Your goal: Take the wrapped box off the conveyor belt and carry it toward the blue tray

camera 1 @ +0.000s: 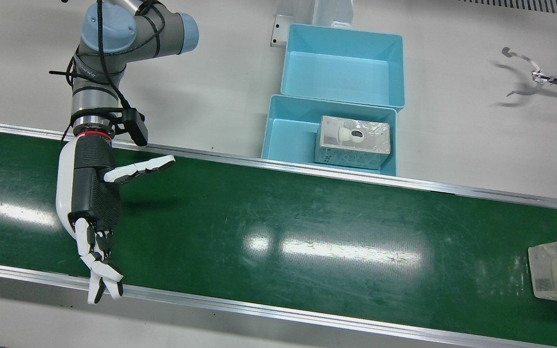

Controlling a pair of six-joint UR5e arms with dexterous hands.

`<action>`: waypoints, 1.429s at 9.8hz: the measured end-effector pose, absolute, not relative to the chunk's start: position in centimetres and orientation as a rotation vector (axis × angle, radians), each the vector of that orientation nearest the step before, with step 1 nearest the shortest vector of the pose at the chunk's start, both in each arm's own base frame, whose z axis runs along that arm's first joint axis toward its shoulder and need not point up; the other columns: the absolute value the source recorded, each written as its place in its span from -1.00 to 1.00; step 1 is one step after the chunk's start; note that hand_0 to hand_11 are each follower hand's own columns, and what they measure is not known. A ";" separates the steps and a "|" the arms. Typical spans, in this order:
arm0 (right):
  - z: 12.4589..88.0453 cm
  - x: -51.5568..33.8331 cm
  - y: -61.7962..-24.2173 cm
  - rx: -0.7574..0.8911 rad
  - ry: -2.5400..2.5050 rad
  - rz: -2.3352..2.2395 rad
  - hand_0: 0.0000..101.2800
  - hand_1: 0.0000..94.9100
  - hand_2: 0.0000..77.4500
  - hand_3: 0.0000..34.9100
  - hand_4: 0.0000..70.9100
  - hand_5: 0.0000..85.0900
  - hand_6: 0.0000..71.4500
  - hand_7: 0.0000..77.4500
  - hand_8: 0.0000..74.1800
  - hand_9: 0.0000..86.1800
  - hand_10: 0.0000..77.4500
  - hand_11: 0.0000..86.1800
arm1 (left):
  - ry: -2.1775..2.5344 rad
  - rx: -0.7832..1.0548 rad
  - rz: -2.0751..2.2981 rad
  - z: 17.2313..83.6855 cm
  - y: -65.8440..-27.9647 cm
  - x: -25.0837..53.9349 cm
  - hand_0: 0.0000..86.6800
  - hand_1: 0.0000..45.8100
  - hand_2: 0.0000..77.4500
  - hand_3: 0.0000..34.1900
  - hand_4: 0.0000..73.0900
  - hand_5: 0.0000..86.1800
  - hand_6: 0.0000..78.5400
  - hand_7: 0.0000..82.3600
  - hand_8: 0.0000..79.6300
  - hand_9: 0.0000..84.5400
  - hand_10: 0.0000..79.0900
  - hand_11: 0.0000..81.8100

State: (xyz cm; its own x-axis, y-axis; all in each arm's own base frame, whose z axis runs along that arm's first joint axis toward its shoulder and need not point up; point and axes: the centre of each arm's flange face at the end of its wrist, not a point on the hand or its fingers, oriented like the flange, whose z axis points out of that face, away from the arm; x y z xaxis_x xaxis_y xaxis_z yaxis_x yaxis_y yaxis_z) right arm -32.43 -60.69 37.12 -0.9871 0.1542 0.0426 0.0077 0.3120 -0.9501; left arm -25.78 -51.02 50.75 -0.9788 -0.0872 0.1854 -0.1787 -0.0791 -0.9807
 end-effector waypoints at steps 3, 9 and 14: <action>35.8 -33.5 -60.3 -0.186 -2.423 1.736 -0.12 -0.83 -0.89 -0.79 -0.98 -0.40 -0.91 -0.92 -0.97 -0.96 -1.00 -0.96 | -2.088 0.302 2.242 50.7 -51.0 -25.8 -1.00 -1.00 -0.99 -1.00 -1.00 -0.97 -1.00 -0.99 -0.99 -1.00 -0.99 -0.99; 30.5 -31.7 -61.9 -0.191 -2.351 1.708 -0.06 -0.74 -0.87 -0.40 -0.82 -0.29 -0.79 -0.87 -0.91 -0.96 -1.00 -0.96 | -2.088 0.302 2.242 50.7 -51.0 -25.8 -1.00 -1.00 -0.99 -1.00 -1.00 -0.97 -1.00 -1.00 -0.99 -0.99 -1.00 -0.99; 29.6 -31.3 -61.8 -0.210 -2.340 1.697 -0.04 -0.70 -0.75 -0.60 -0.78 -0.26 -0.80 -0.87 -0.96 -0.96 -1.00 -0.96 | -2.088 0.302 2.242 50.7 -51.0 -25.8 -1.00 -1.00 -0.99 -1.00 -1.00 -0.97 -1.00 -1.00 -0.99 -1.00 -0.99 -0.99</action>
State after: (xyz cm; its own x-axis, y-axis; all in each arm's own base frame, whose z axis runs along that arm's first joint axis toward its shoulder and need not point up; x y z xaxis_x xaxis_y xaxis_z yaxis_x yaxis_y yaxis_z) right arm -31.25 -61.78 29.58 -0.9601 0.2567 0.1115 -0.0262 0.3142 -0.9490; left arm -25.78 -51.02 50.75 -0.9788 -0.0872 0.1854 -0.1787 -0.0791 -0.9807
